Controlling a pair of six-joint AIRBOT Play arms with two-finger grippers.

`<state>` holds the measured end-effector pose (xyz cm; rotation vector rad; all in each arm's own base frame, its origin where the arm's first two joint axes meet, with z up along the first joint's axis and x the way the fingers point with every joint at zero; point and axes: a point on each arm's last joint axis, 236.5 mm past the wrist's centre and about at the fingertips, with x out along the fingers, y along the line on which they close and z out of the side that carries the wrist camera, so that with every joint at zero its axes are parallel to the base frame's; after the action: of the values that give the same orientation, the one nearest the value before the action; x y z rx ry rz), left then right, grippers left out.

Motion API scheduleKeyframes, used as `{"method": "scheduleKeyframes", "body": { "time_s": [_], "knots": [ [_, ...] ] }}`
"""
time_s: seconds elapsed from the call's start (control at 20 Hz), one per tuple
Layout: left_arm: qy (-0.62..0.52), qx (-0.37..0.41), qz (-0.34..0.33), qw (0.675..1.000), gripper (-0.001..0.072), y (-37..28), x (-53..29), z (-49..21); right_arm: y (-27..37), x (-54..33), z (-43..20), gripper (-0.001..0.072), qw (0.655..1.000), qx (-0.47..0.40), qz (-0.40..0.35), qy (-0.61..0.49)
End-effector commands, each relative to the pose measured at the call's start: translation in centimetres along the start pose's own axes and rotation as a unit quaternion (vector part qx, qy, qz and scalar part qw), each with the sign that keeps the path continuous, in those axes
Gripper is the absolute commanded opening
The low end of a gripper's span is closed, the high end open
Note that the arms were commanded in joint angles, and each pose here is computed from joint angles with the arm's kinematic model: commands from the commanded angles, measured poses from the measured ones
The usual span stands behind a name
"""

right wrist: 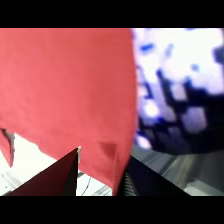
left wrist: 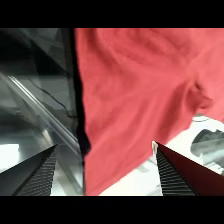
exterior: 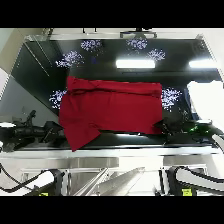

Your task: Fold the shirts.

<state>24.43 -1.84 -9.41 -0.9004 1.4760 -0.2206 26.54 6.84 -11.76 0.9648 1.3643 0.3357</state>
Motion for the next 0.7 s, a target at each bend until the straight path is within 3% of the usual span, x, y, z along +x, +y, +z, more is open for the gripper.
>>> {"method": "scheduleKeyframes", "body": {
  "time_s": [0.0, 0.3, 0.35, 0.45, 0.6, 0.65],
  "knots": [
    [0.012, 0.012, 0.022, 1.000, 0.0641, 0.5, 2.4, -0.1, 1.3, 1.3, -0.3, 0.0337, 1.000, -0.019, 0.014, 0.009],
    [0.007, 0.058, 0.037, 0.998, 0.0638, -1.6, 3.4, 3.3, 1.9, 1.3, -1.0, 0.0336, 0.999, -0.019, 0.026, 0.023],
    [0.004, 0.066, 0.037, 0.997, 0.0587, -2.1, 3.3, 3.9, 1.9, 1.3, -1.0, 0.0336, 0.999, -0.019, 0.026, 0.023],
    [0.002, 0.079, 0.038, 0.996, 0.0318, -2.7, 3.3, 4.4, 1.9, 1.3, -1.0, 0.0336, 0.999, -0.019, 0.026, 0.023],
    [0.013, 0.107, 0.028, 0.994, 0.0028, -4.3, 4.3, 3.8, 2.2, 1.3, -0.8, 0.0309, 0.999, -0.015, 0.033, 0.019],
    [0.016, 0.111, 0.018, 0.994, 0.0033, -5.0, 4.5, 3.6, 2.5, 1.3, -0.8, 0.0143, 0.999, -0.015, 0.037, 0.021]
  ]
}}
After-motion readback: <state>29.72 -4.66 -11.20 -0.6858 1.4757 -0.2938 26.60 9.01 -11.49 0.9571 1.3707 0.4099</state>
